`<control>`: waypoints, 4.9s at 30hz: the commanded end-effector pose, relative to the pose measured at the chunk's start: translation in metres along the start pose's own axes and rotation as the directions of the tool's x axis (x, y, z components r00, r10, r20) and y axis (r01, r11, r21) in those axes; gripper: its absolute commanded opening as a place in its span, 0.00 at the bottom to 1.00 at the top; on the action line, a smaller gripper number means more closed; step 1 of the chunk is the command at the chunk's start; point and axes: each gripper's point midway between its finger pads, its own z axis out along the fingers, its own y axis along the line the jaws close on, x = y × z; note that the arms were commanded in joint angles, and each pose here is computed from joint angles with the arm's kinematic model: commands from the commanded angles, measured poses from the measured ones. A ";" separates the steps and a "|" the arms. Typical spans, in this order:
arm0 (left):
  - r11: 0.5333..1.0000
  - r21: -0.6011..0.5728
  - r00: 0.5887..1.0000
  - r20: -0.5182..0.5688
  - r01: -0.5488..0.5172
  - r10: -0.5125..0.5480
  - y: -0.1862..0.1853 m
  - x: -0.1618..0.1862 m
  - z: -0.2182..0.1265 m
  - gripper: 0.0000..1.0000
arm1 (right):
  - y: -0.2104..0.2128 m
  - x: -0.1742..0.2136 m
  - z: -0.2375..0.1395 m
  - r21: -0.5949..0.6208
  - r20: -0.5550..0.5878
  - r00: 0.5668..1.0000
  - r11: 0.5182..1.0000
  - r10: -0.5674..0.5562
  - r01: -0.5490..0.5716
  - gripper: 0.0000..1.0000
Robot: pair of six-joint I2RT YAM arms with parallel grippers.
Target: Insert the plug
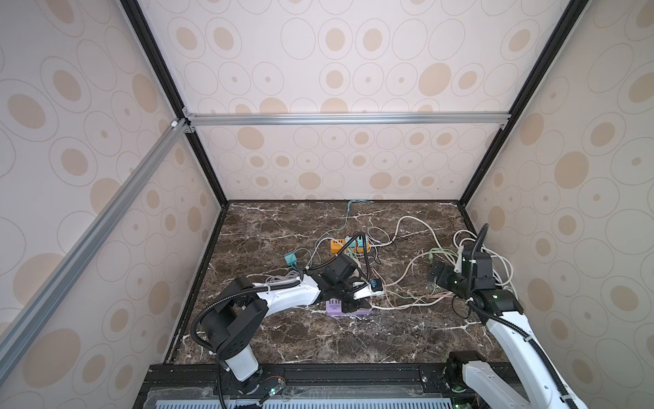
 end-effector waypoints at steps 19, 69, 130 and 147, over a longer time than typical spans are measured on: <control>0.981 0.035 0.914 -0.370 0.190 -0.164 -0.040 0.138 -0.001 0.00 | 0.170 0.124 -0.010 -0.763 -0.015 0.834 0.546 -0.552 0.347 0.49; 0.976 -0.218 0.998 0.043 -0.027 0.037 0.029 -0.033 -0.087 0.99 | 0.137 0.135 0.037 -0.443 -0.210 0.913 0.867 -0.349 0.229 0.65; -0.233 -0.620 0.229 0.573 0.749 -0.787 0.239 0.221 -0.209 0.83 | 0.046 0.049 0.025 0.054 0.111 0.970 0.976 -0.214 0.209 0.99; -0.252 -0.615 0.104 0.482 0.747 -0.870 0.221 0.250 -0.172 0.66 | 0.045 0.054 0.030 0.052 0.101 0.969 0.974 -0.227 0.222 0.99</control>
